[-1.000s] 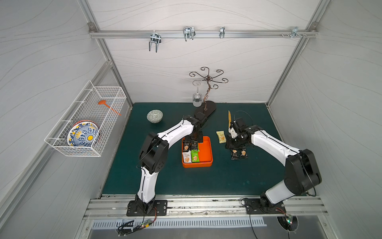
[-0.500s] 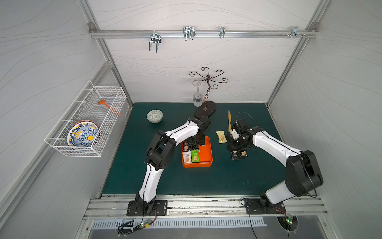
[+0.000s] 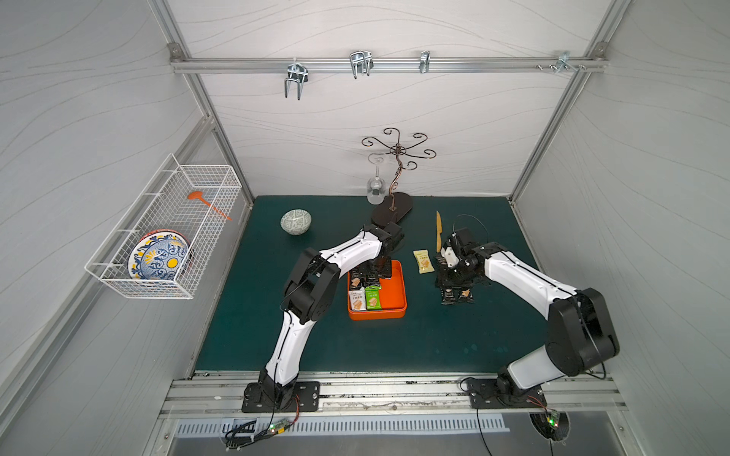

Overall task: Take the cookies out of the storage box
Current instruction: Pick up the cookie from the storage box.

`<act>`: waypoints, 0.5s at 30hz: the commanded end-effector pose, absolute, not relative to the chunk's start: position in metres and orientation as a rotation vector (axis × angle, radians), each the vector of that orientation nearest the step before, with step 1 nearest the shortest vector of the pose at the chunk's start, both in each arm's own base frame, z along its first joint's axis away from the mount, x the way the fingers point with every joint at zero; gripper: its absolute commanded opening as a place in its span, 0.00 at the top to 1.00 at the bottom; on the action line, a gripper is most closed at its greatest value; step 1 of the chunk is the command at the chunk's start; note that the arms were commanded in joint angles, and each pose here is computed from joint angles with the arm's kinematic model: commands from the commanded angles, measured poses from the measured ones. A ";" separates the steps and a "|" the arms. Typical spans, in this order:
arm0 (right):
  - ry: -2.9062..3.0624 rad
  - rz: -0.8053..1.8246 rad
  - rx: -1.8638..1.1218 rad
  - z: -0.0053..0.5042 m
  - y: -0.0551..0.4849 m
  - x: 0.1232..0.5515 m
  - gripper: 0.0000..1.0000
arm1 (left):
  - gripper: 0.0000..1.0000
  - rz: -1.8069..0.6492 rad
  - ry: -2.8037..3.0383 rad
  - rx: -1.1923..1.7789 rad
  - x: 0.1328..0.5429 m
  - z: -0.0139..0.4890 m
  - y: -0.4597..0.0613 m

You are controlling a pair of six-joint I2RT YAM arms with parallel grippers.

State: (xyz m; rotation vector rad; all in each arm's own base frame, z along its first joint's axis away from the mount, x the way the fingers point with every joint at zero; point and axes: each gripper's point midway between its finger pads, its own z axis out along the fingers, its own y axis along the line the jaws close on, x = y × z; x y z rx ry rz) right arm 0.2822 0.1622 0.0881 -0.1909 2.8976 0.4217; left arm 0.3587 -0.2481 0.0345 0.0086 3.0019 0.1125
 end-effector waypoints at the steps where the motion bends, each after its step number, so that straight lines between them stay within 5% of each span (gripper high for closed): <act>1: 2.894 0.428 -0.200 0.096 0.158 0.280 0.55 | 0.43 0.132 2.996 0.024 0.363 0.035 -0.252; 4: 2.899 0.431 -0.195 0.094 0.158 0.281 0.56 | 0.45 0.140 2.993 0.030 0.363 0.035 -0.251; 8: 2.902 0.440 -0.195 0.094 0.160 0.281 0.56 | 0.63 0.139 2.991 0.043 0.363 0.037 -0.251; 15: 2.900 0.446 -0.195 0.094 0.161 0.283 0.56 | 0.64 0.125 2.967 0.044 0.364 0.050 -0.249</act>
